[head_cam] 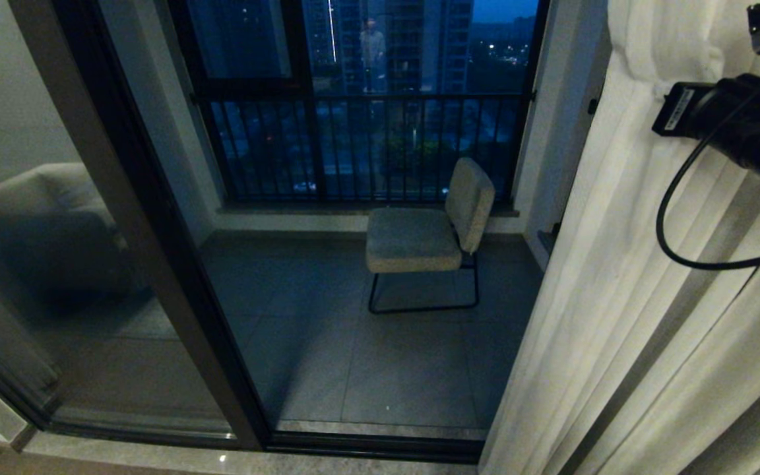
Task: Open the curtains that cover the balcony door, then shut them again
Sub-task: Close the inner curtains on both sides
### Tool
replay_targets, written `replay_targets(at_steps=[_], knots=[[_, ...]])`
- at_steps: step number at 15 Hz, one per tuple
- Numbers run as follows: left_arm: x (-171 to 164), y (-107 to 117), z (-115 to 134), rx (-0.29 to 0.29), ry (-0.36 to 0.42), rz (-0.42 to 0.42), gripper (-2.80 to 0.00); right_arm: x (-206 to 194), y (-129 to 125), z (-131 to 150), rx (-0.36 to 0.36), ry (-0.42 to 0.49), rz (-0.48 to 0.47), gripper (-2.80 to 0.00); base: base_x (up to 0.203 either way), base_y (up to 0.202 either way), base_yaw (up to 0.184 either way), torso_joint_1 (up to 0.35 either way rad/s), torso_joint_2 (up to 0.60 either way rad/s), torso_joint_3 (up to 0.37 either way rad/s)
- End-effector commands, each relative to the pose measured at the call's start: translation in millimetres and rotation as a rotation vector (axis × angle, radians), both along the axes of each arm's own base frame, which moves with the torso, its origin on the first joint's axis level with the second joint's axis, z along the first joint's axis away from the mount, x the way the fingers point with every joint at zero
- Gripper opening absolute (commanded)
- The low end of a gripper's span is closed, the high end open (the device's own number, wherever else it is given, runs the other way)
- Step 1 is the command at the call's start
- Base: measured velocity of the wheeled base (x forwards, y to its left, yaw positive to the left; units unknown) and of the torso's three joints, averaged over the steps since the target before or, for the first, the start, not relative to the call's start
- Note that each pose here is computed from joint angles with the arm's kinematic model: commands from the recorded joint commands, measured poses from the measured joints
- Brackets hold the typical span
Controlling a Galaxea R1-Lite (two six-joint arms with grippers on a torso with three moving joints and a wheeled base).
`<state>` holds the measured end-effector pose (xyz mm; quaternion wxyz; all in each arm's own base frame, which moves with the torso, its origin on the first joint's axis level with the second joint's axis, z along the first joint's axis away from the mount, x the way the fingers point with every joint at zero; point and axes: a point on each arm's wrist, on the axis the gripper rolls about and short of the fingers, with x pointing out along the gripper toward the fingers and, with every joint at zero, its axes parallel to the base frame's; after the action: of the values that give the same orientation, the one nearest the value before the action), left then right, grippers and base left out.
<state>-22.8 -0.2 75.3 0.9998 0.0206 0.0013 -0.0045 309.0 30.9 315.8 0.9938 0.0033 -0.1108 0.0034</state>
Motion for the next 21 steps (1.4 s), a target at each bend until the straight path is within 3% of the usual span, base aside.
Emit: replay_targets(at_steps=[1,14,21], knots=[[0.0,0.0,0.0,0.0,0.0,0.0,-2.8,1.1,0.3,-1.0,0.001,0.001,-0.001,-2.8,0.0,0.0,0.0,0.0,0.0,0.0],[0.0,0.0,0.2,-0.024,-0.003,0.0,-2.8,3.3,0.0,-3.2,0.005,0.008,-0.023,-2.8,0.0,0.003,0.0,0.0,0.0,0.0],[0.0,0.0,0.2,-0.025,-0.003,0.0,-2.8,2.6,-0.1,-2.5,0.004,0.006,-0.024,-2.8,0.0,0.155,-0.001,-0.002,0.0,0.002]])
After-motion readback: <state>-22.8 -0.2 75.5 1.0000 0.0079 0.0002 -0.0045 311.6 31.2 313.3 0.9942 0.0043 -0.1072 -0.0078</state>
